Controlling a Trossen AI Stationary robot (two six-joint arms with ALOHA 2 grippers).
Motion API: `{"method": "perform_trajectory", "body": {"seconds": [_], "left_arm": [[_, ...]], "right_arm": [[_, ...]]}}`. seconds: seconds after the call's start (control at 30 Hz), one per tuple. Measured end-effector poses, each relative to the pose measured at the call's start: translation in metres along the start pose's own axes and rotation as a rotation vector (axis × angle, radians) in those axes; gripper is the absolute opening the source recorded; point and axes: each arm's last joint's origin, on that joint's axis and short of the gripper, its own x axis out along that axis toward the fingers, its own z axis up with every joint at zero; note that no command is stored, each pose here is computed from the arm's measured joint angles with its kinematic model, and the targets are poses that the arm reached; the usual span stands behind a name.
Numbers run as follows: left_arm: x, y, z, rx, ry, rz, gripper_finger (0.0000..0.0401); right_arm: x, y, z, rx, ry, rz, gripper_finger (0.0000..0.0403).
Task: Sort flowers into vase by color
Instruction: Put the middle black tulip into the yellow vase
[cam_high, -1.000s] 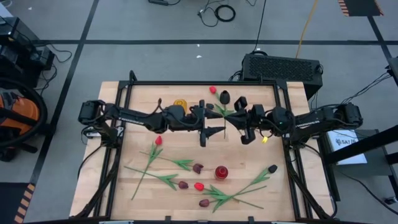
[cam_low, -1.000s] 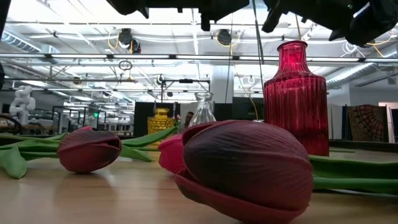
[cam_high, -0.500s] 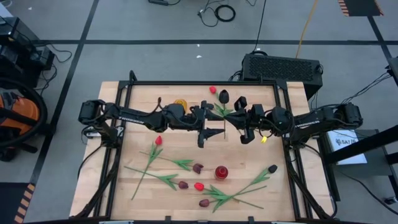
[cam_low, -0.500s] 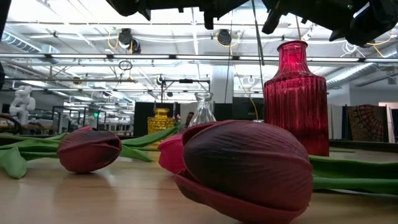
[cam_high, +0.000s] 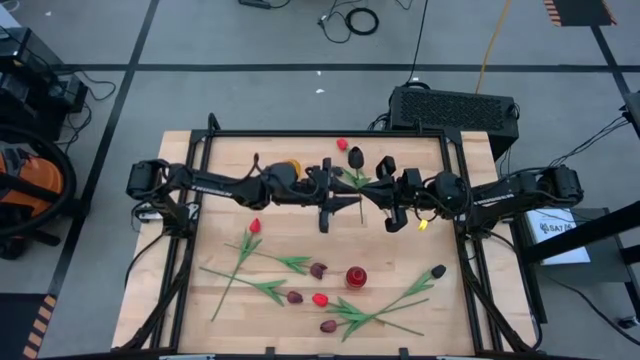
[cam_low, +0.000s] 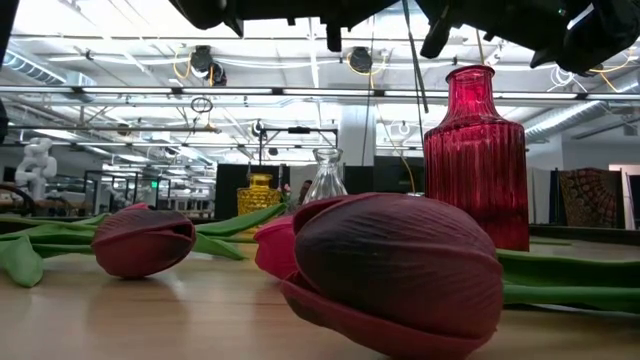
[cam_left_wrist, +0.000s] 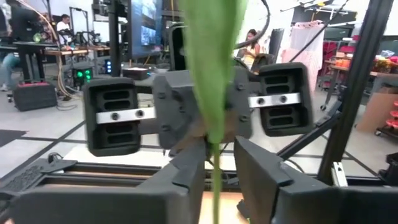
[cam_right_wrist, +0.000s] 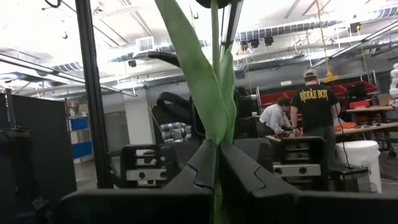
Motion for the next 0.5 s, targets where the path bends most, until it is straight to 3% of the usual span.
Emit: {"method": "perform_trajectory", "body": {"seconds": [0.23, 0.37, 0.5], "left_arm": [[-0.0003, 0.0019, -0.0002, 0.001, 0.004, -0.024, 0.0011], [-0.0007, 0.0031, -0.0011, -0.001, 0.015, -0.051, 0.0012], [-0.002, 0.0056, -0.0017, -0.004, 0.039, -0.049, 0.0014]], "right_arm": [[0.0, 0.0, -0.0003, 0.0, 0.004, 0.001, 0.0004], [0.0, -0.0003, -0.0021, 0.001, 0.023, -0.001, 0.001], [0.0, -0.0007, -0.0035, 0.001, 0.038, -0.007, 0.0044]]}}
